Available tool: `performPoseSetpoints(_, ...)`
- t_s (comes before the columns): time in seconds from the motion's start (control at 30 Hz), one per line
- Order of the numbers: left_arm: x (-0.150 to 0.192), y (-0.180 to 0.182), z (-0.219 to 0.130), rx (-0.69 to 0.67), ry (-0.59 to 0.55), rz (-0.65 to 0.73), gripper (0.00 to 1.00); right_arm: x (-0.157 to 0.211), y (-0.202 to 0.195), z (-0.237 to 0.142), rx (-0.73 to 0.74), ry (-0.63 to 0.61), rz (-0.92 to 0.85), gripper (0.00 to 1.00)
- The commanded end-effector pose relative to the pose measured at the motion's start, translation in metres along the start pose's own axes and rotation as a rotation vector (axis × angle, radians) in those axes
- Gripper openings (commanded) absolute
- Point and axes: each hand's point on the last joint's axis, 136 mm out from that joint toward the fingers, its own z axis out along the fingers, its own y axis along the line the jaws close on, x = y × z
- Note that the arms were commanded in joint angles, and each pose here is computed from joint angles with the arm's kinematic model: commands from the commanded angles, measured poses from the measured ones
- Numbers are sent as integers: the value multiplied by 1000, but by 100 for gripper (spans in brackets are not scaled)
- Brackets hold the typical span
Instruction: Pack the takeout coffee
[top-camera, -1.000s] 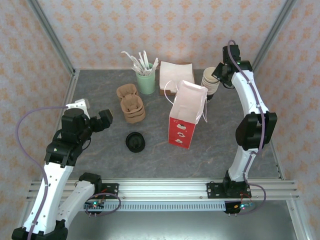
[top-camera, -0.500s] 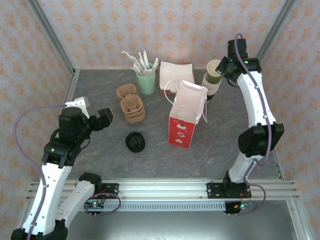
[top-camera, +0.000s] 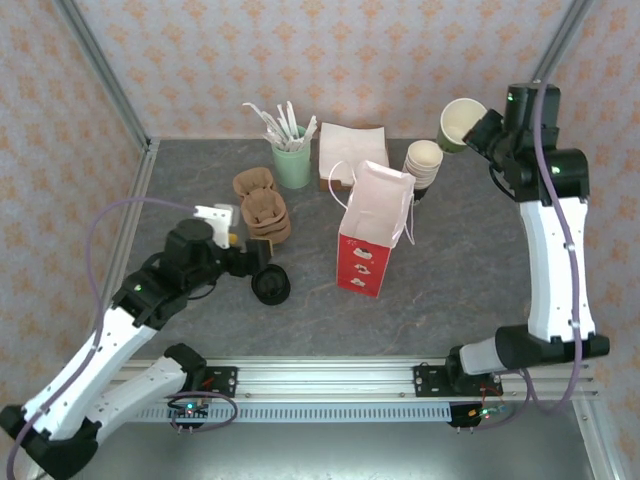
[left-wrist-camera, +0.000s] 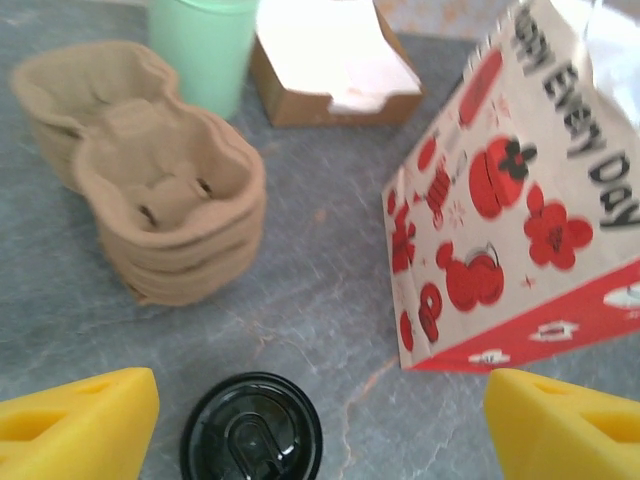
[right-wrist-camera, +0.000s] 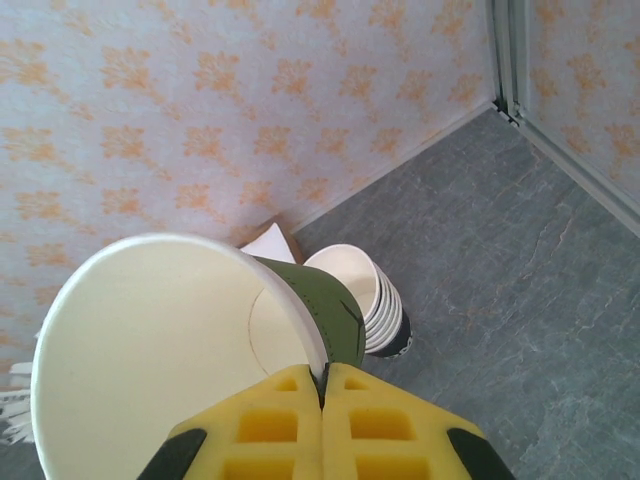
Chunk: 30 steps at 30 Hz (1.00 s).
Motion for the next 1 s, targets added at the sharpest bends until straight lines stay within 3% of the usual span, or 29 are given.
performPoseSetpoints(0.0,-4,-11,22,-42,-27,73,82,4,-4,-38,-29,1,6,0)
performPoseSetpoints(0.1,1,-24,44,-87,-11,120,76,11,-7,-66,-79,0,23,0)
performPoseSetpoints(0.17,2,-17,59,-171,-7,93,67,16,-8,-83,-112,3,33,0)
performPoseSetpoints(0.3,5,-27,86,-206,29,100,63,33,-9,-104,-162,54,36,0)
performPoseSetpoints(0.97,52,-142,193,46,160,-20,60,65,2,-158,-357,160,100,0)
